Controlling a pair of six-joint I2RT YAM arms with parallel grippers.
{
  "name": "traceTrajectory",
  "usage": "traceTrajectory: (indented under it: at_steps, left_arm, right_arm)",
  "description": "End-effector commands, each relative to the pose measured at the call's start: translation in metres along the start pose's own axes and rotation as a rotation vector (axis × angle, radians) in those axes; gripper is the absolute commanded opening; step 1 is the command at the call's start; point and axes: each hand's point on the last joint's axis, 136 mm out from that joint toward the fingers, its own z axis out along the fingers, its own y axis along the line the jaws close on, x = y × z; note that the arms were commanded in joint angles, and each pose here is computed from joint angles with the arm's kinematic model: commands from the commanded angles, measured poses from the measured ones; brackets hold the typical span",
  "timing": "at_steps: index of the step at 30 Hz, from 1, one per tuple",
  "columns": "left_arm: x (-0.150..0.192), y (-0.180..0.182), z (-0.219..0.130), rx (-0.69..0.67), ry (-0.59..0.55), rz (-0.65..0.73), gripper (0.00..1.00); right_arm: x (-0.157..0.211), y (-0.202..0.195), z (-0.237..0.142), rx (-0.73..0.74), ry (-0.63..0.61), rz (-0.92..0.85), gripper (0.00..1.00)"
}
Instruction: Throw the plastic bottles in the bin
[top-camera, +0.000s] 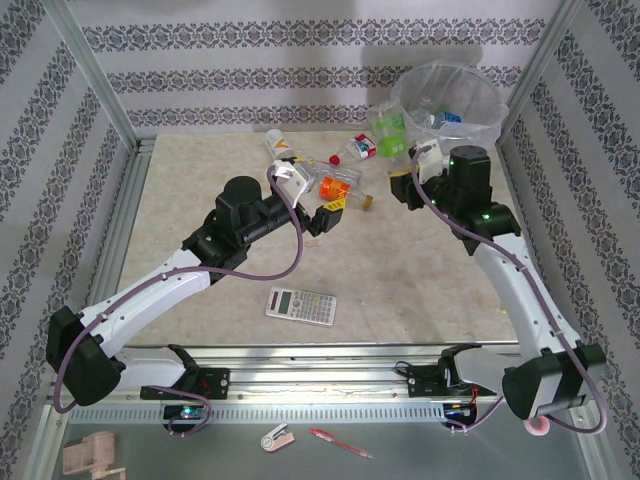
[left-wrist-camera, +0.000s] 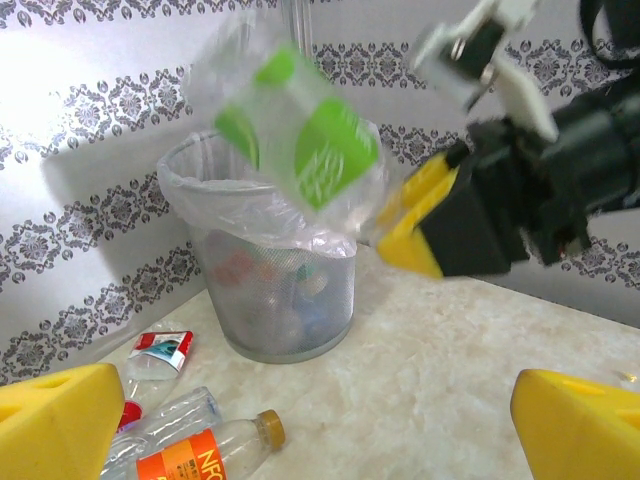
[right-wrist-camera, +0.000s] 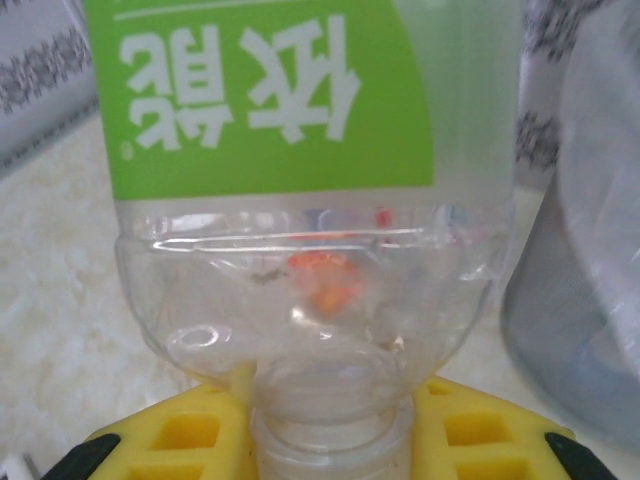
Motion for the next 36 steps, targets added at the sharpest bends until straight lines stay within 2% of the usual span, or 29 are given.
traceTrajectory:
  at_steps: [1,6,14,29,36]
  left_arm:
    - [-0.020,-0.006,-0.007,0.015,-0.062,-0.003,1.00]
    - [-0.022,-0.006,-0.001,0.020,-0.060,-0.001,1.00]
    - [-0.023,-0.007,0.007,0.036,-0.056,0.001,1.00]
    - [-0.021,-0.005,0.012,0.028,-0.050,0.003,1.00]
    - [-0.021,-0.004,0.014,0.025,-0.047,0.006,1.00]
  right_arm:
    - [-0.062,-0.003,-0.029,0.035,-0.185,-0.019,0.05]
    - [-0.111,-0.007,-0.062,0.111,-0.317,-0.094,0.00]
    - [-0.173,-0.009,-0.119,0.208,-0.575,-0.174,0.00]
    - [-0.237,-0.016,-0.195,0.349,-0.890,-0.247,0.00]
    - [-0.250,-0.019,-0.205,0.353,-0.941,-0.248,0.00]
